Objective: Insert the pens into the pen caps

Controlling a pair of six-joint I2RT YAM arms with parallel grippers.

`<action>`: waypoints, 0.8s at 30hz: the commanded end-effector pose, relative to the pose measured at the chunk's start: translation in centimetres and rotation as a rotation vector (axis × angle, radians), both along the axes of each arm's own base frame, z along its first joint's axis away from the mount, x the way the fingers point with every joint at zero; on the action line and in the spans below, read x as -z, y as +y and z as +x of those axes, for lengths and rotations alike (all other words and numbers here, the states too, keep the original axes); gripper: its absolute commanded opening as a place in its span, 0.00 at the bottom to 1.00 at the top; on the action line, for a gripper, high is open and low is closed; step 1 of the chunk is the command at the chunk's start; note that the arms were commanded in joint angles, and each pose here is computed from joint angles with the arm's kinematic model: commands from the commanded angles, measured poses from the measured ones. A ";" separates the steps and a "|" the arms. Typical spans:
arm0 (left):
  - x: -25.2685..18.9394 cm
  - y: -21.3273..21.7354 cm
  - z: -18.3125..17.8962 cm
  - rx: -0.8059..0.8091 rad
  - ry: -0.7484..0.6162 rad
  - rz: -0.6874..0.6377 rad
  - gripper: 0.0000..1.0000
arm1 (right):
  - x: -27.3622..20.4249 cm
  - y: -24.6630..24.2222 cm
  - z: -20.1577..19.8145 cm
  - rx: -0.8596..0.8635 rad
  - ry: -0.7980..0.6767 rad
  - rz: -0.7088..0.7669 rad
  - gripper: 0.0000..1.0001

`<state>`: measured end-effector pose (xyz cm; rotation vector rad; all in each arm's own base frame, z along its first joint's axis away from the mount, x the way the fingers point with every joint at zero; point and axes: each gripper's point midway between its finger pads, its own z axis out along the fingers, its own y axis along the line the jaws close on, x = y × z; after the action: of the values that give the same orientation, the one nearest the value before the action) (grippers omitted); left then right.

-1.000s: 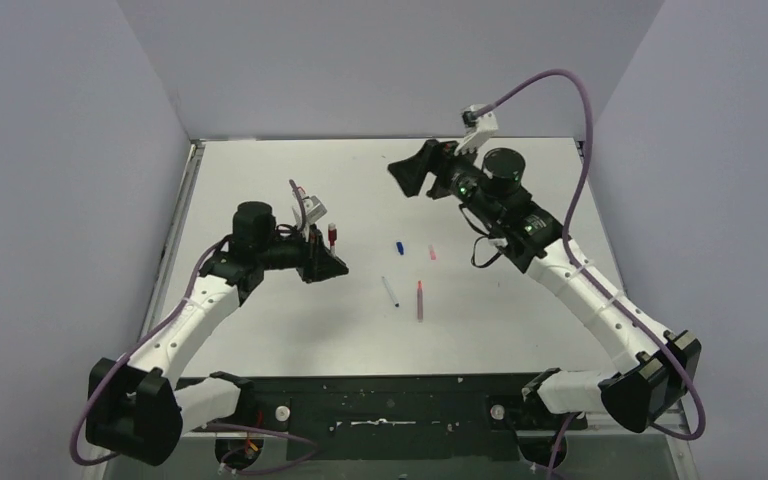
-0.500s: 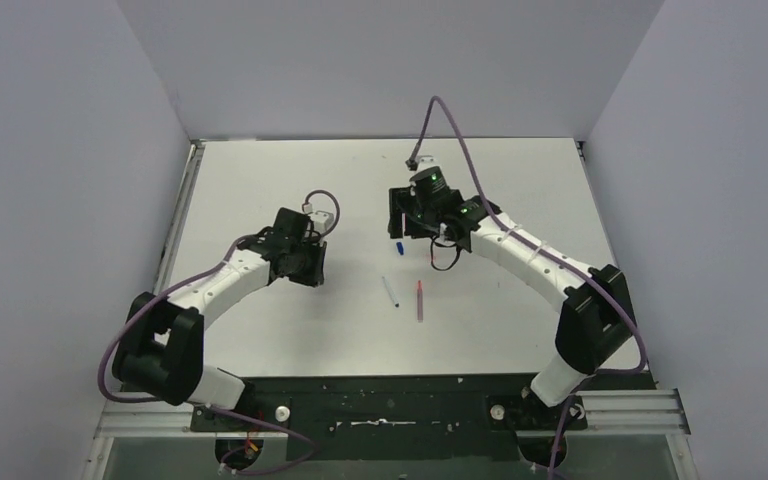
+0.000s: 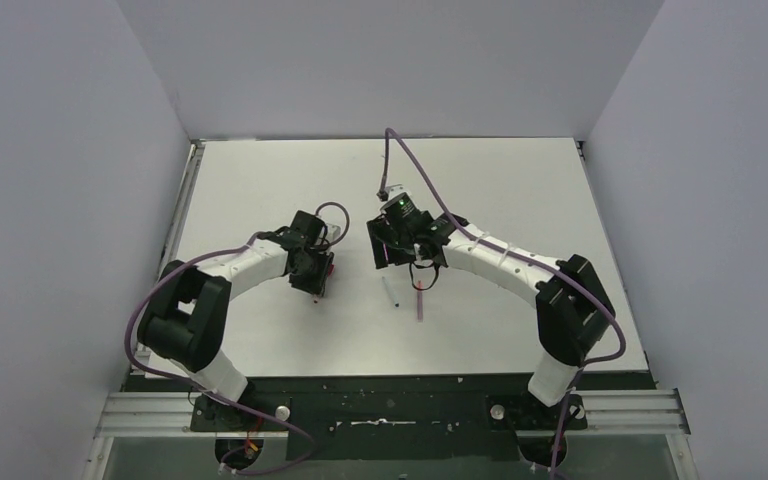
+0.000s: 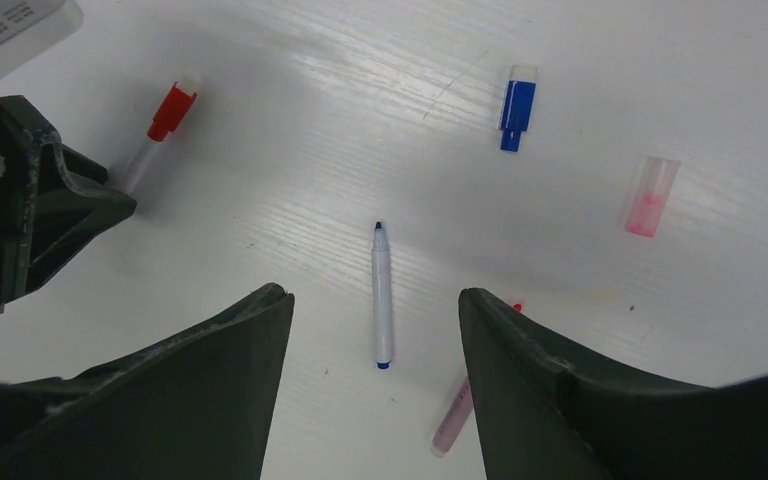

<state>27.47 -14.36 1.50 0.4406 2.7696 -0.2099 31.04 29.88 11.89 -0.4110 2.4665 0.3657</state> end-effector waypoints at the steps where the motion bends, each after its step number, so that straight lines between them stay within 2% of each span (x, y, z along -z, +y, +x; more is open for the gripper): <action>1: -1.0 -0.4 1.0 0.006 -0.034 -0.011 0.29 | 0.9 0.7 0.4 0.000 -0.020 -0.001 0.62; 5: -1.9 -0.7 1.3 -0.004 -0.066 -0.043 0.36 | 2.5 1.3 0.0 -0.016 0.000 -0.022 0.56; 12: -5.1 -1.1 2.5 -0.033 -0.157 -0.195 0.38 | 4.8 1.5 -0.4 -0.028 0.021 -0.058 0.50; 15: -7.1 -0.9 3.5 -0.049 -0.228 -0.283 0.38 | 5.7 1.4 -0.5 -0.028 0.034 -0.075 0.41; 17: -8.0 -0.7 3.8 -0.054 -0.262 -0.309 0.38 | 6.3 1.4 -0.5 -0.029 0.043 -0.081 0.40; 20: -8.8 -0.7 3.8 -0.052 -0.286 -0.336 0.38 | 6.9 1.5 -0.5 -0.036 0.053 -0.085 0.26; 24: -9.6 -0.8 3.7 -0.048 -0.303 -0.361 0.39 | 7.8 1.5 -0.4 -0.041 0.061 -0.104 0.27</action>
<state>30.49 -14.13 9.00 0.2715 2.4692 -0.4860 29.66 30.87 4.19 -0.4952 2.5844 0.2837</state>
